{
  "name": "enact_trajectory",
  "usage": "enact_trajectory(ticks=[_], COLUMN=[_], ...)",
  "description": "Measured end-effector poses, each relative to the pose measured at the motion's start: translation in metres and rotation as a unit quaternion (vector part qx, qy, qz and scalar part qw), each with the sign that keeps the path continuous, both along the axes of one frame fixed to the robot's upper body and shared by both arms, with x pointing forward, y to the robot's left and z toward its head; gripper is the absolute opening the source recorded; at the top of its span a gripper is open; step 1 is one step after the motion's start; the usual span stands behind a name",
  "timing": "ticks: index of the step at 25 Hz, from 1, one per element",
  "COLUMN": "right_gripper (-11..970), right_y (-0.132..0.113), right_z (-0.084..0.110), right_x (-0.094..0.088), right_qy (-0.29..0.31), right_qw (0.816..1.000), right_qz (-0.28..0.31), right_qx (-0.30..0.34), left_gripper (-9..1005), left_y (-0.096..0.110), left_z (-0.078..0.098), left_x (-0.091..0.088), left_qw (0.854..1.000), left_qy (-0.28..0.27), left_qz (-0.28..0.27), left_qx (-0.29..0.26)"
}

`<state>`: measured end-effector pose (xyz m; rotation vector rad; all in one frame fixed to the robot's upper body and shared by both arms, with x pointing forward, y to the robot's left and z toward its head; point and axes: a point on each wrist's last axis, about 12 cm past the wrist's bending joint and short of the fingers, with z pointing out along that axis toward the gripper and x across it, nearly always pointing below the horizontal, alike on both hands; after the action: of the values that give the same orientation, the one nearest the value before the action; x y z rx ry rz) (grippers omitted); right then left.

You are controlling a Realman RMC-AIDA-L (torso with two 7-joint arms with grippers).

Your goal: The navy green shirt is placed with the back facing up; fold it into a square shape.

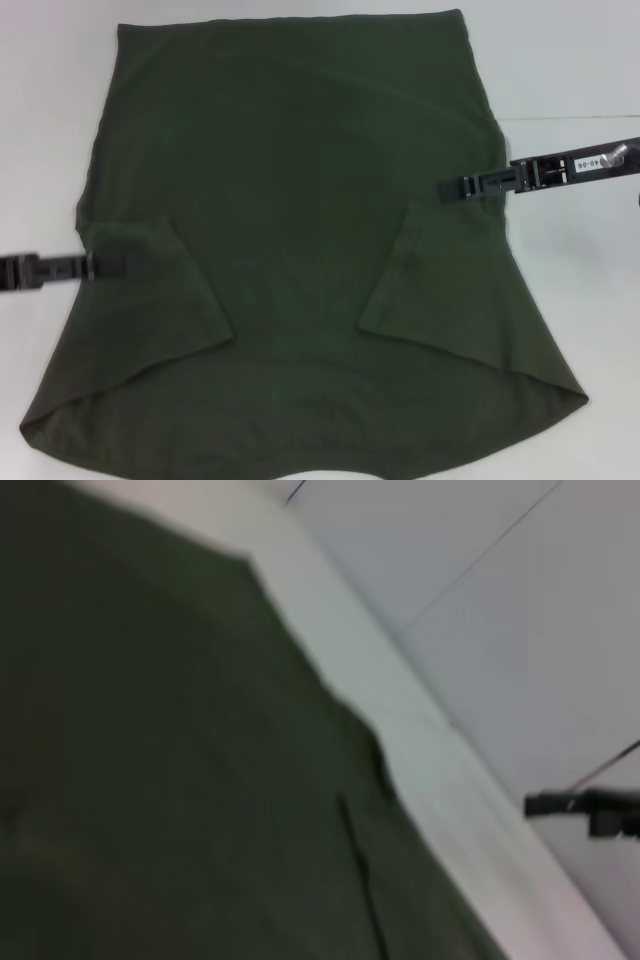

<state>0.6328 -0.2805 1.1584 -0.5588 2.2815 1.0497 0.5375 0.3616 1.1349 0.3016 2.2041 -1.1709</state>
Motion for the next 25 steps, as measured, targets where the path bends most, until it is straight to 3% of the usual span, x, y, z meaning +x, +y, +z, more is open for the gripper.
enact_trajectory(ticks=[10, 25], right_gripper=[924, 924], right_y=[-0.01, 0.004], right_z=[-0.003, -0.02], right_x=[-0.011, -0.02], right_qy=[0.002, 0.02], right_qw=[0.998, 0.996], right_qz=[0.05, 0.073], right_qx=[-0.034, -0.039], left_gripper=[884, 884], left_y=[0.012, 0.036], left_z=[-0.009, -0.016], left_x=[-0.015, -0.027], left_qw=[0.994, 0.981], left_qy=[0.106, 0.154], left_qz=[0.003, 0.028], left_qx=[0.034, 0.113])
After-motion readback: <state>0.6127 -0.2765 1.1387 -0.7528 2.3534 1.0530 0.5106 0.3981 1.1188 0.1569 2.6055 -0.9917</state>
